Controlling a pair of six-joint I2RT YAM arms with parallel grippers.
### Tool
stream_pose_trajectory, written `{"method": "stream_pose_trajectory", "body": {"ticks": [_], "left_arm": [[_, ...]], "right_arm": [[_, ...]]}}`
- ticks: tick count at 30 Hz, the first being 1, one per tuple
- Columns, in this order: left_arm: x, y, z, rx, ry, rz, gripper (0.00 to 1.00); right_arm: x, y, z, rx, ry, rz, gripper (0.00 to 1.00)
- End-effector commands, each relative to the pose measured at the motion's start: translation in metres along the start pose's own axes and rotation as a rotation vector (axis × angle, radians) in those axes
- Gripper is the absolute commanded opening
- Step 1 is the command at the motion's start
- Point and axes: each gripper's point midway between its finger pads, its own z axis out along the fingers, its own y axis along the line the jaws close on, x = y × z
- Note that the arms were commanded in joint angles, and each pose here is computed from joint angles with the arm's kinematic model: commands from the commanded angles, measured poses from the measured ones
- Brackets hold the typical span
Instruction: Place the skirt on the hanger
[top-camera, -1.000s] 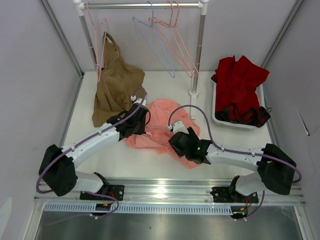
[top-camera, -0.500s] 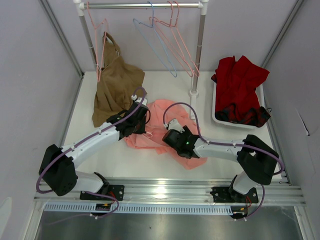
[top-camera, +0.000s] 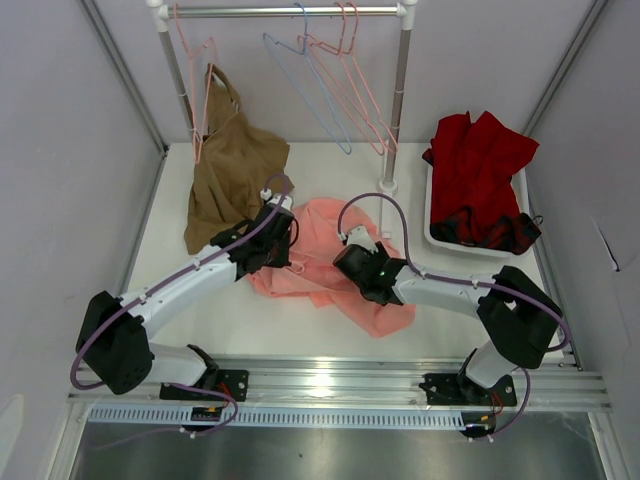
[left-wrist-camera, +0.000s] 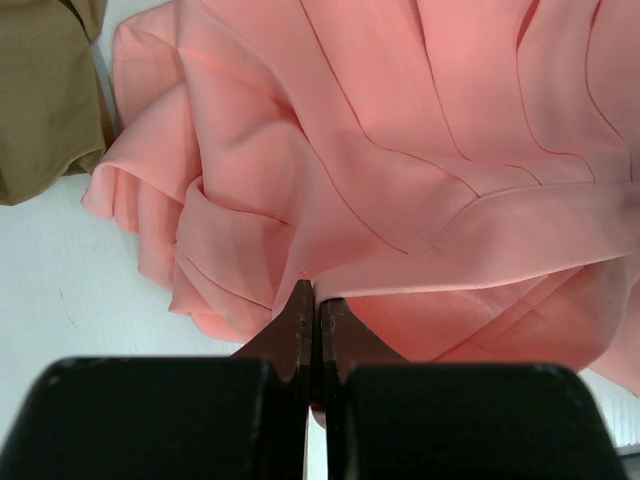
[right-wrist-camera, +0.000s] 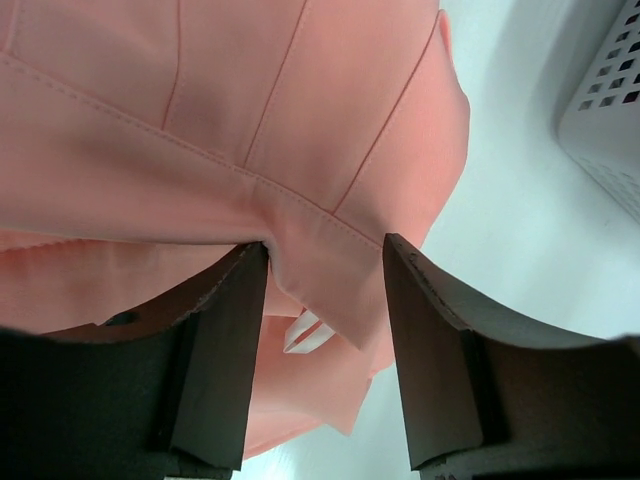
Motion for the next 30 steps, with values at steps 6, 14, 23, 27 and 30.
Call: {"method": "stream_pose_trajectory", "body": {"ticks": [6, 14, 23, 27, 30], "left_arm": [[-0.021, 0.011, -0.006, -0.006, -0.045, -0.062, 0.0], [-0.024, 0.02, -0.007, -0.014, -0.033, -0.07, 0.0], [-0.021, 0.029, -0.009, -0.027, -0.032, -0.087, 0.0], [-0.02, 0.029, -0.009, -0.024, -0.032, -0.096, 0.0], [-0.02, 0.031, -0.008, -0.025, -0.033, -0.105, 0.0]], "right_arm": [[-0.003, 0.013, -0.014, -0.044, -0.018, 0.013, 0.61], [0.001, -0.005, 0.004, 0.063, 0.023, 0.045, 0.58], [-0.008, -0.023, 0.013, 0.122, 0.042, 0.082, 0.48], [-0.023, -0.026, 0.009, 0.068, 0.033, 0.125, 0.15], [-0.037, -0.023, 0.005, -0.069, 0.037, 0.218, 0.03]]}}
